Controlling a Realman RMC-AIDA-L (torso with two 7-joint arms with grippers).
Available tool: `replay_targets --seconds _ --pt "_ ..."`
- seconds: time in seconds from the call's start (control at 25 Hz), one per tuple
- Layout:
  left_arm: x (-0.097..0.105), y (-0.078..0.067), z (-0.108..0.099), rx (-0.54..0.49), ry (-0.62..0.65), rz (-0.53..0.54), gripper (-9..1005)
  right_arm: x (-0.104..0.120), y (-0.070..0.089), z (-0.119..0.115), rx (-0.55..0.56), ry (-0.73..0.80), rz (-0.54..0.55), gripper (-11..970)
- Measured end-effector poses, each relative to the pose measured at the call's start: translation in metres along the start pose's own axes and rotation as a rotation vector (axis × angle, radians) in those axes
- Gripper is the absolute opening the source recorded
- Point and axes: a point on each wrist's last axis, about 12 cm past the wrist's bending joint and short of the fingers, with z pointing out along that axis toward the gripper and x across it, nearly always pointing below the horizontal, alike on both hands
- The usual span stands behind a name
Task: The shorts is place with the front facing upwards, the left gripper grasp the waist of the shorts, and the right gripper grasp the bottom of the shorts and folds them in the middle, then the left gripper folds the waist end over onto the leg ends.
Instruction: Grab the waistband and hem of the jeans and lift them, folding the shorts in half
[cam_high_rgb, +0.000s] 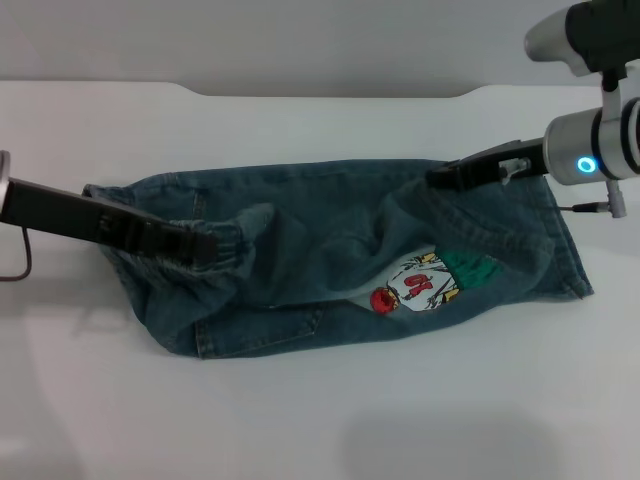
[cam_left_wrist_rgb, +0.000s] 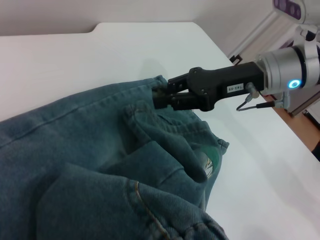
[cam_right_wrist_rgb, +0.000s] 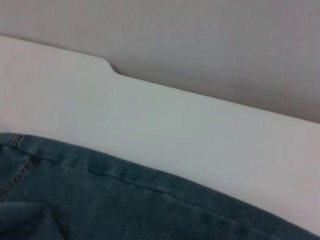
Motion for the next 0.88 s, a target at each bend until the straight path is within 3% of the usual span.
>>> replay_targets --seconds 0.88 --pt "0.0015 -0.0009 0.0014 0.012 0.002 -0.009 42 0.0038 0.0075 0.0105 -0.031 -0.041 -0.012 276"
